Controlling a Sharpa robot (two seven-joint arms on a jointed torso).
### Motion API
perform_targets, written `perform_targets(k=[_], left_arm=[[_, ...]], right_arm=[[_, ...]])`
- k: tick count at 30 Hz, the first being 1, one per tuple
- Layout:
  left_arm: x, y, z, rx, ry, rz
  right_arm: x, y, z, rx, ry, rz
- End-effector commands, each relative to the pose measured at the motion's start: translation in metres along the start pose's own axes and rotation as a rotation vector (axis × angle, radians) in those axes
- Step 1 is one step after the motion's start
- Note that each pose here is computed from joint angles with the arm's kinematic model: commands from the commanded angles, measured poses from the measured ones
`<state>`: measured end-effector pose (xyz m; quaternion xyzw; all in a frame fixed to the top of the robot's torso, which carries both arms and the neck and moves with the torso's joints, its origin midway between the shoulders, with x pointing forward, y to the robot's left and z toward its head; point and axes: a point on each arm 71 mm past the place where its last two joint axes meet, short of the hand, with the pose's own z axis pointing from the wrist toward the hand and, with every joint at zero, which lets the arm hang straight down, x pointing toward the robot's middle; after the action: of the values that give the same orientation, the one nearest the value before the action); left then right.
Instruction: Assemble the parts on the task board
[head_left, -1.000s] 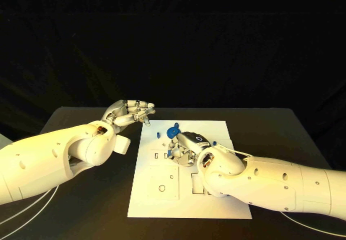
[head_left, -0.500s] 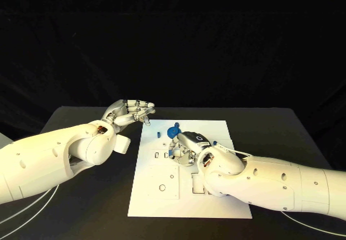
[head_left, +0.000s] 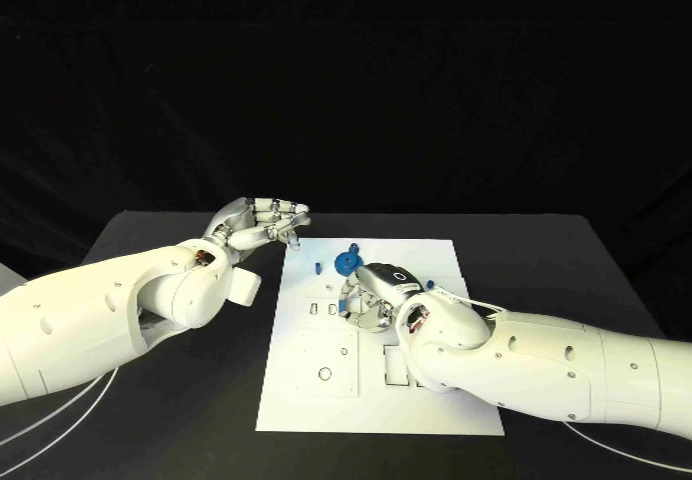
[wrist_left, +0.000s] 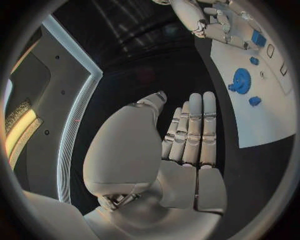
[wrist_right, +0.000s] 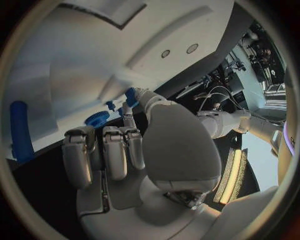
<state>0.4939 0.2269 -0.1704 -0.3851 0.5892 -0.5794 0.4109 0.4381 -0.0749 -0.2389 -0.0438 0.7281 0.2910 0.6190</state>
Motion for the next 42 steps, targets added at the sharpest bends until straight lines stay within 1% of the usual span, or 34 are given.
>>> perform_targets(k=[1, 9, 33, 37, 40, 42], left_arm=[[0.0017, -0.0007, 0.0002, 0.005, 0.015, -0.002], [0.0013, -0.0005, 0.0001, 0.004, 0.014, -0.002], [0.0002, -0.0001, -0.0003, 0.001, 0.012, 0.0], [-0.0001, 0.0003, -0.0002, -0.001, 0.011, 0.002], [0.0002, 0.002, 0.0005, -0.014, 0.018, 0.013], [0.0006, 0.003, 0.0008, -0.024, 0.024, 0.022]], right_arm=[[0.001, 0.001, 0.0, -0.011, 0.013, -0.017], [0.002, 0.001, 0.0, -0.013, 0.016, -0.018], [-0.001, 0.002, -0.002, -0.035, -0.011, -0.004], [-0.003, 0.004, -0.006, -0.051, -0.032, 0.007], [-0.011, 0.003, -0.013, -0.088, -0.072, 0.047], [-0.016, 0.002, -0.015, -0.108, -0.083, 0.071]])
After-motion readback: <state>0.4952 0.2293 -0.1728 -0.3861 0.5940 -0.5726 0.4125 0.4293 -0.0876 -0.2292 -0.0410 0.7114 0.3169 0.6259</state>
